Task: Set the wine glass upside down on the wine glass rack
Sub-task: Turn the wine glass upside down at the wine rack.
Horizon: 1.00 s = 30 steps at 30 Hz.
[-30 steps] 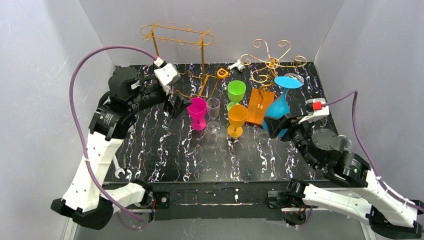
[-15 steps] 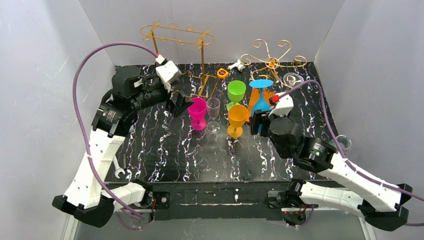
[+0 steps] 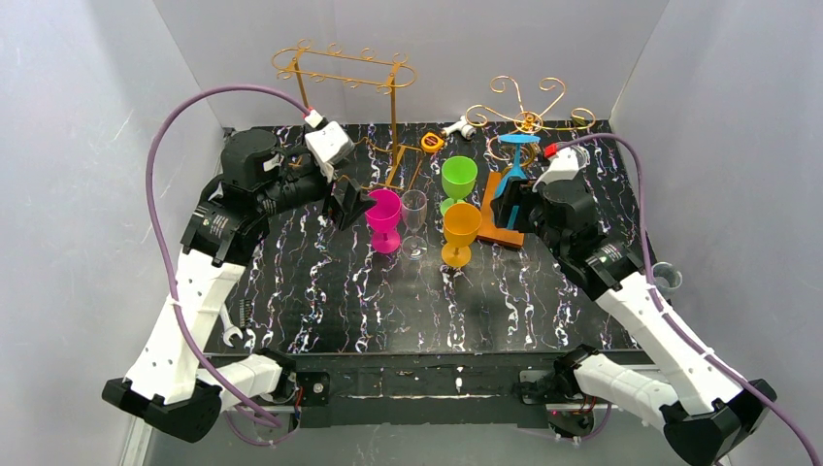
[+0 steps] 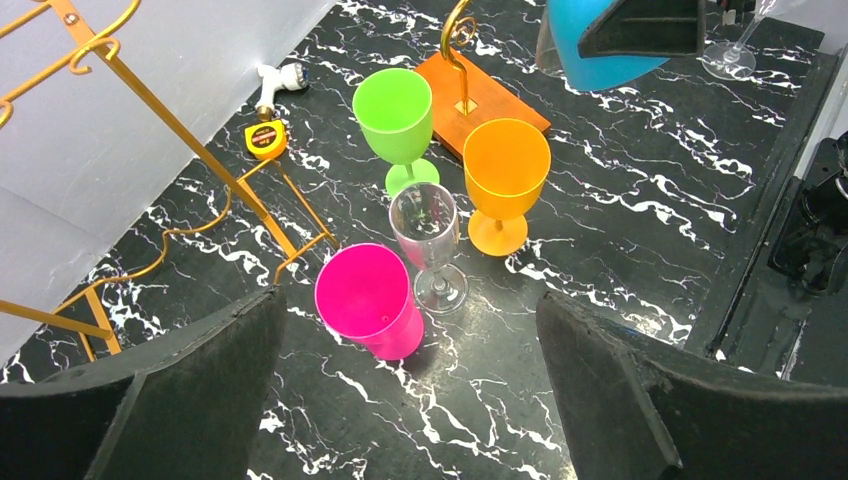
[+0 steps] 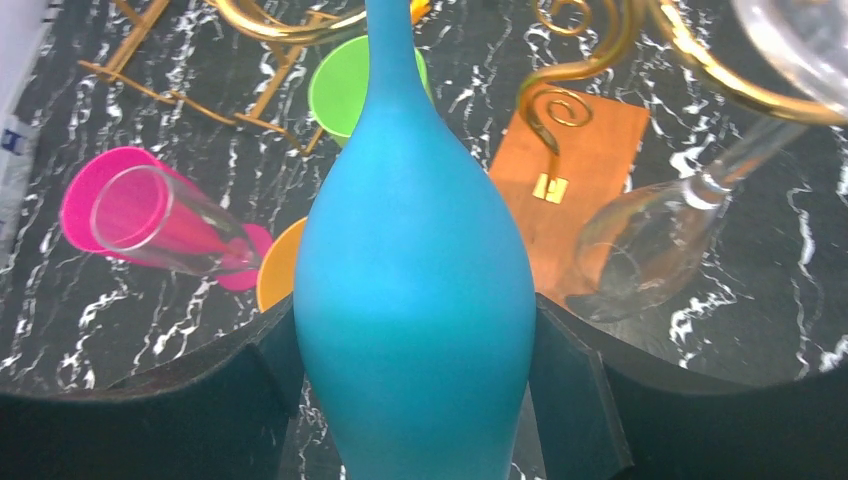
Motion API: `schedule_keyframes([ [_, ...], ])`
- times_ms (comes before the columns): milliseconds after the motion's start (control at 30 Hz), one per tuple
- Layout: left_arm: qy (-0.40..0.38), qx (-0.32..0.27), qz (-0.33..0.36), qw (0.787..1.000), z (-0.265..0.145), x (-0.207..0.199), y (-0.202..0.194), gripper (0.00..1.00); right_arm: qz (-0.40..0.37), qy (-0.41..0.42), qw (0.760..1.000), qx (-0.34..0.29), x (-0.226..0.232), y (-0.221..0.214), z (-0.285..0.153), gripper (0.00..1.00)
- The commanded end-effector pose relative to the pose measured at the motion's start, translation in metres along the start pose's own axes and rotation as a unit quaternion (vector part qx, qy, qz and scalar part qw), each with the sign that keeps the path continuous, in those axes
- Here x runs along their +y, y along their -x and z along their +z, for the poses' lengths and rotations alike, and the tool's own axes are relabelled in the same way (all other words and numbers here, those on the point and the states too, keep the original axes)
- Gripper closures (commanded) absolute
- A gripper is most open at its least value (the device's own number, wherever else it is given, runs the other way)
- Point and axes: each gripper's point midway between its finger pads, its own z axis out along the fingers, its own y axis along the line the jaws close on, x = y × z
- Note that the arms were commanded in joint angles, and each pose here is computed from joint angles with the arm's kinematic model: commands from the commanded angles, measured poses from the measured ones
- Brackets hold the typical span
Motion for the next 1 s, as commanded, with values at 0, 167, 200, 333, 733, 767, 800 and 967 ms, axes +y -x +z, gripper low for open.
schedule_keyframes([
  [0,-0.007,-0.005,0.009,1.0,-0.004,-0.006,-0.002,0.06,0.005,0.052,0.998,-0.029,0.018,0.011,0.002,0.55],
  [167,-0.008,-0.002,0.01,1.0,-0.002,-0.007,-0.005,0.06,0.01,0.044,0.998,-0.032,0.013,0.013,0.013,0.55],
  [200,-0.007,-0.001,0.01,1.0,-0.002,-0.006,-0.006,0.06,0.011,0.043,0.998,-0.031,0.012,0.013,0.015,0.55],
  [333,-0.006,-0.001,0.014,1.0,-0.003,-0.006,-0.007,0.06,0.022,0.045,0.998,-0.033,0.005,0.016,0.024,0.56],
  [733,-0.012,0.003,0.014,1.0,-0.005,-0.01,-0.013,0.05,0.009,0.07,0.997,-0.028,0.011,0.015,0.036,0.57],
  [767,-0.013,0.003,0.013,1.0,-0.005,-0.011,-0.013,0.05,0.007,0.07,0.997,-0.027,0.011,0.015,0.037,0.57],
  [800,-0.013,0.002,0.012,1.0,-0.005,-0.011,-0.013,0.05,0.005,0.07,0.997,-0.028,0.01,0.016,0.037,0.57],
  [967,-0.015,0.004,0.009,1.0,-0.005,-0.012,-0.015,0.05,-0.01,0.074,0.997,-0.029,0.013,0.018,0.04,0.58],
])
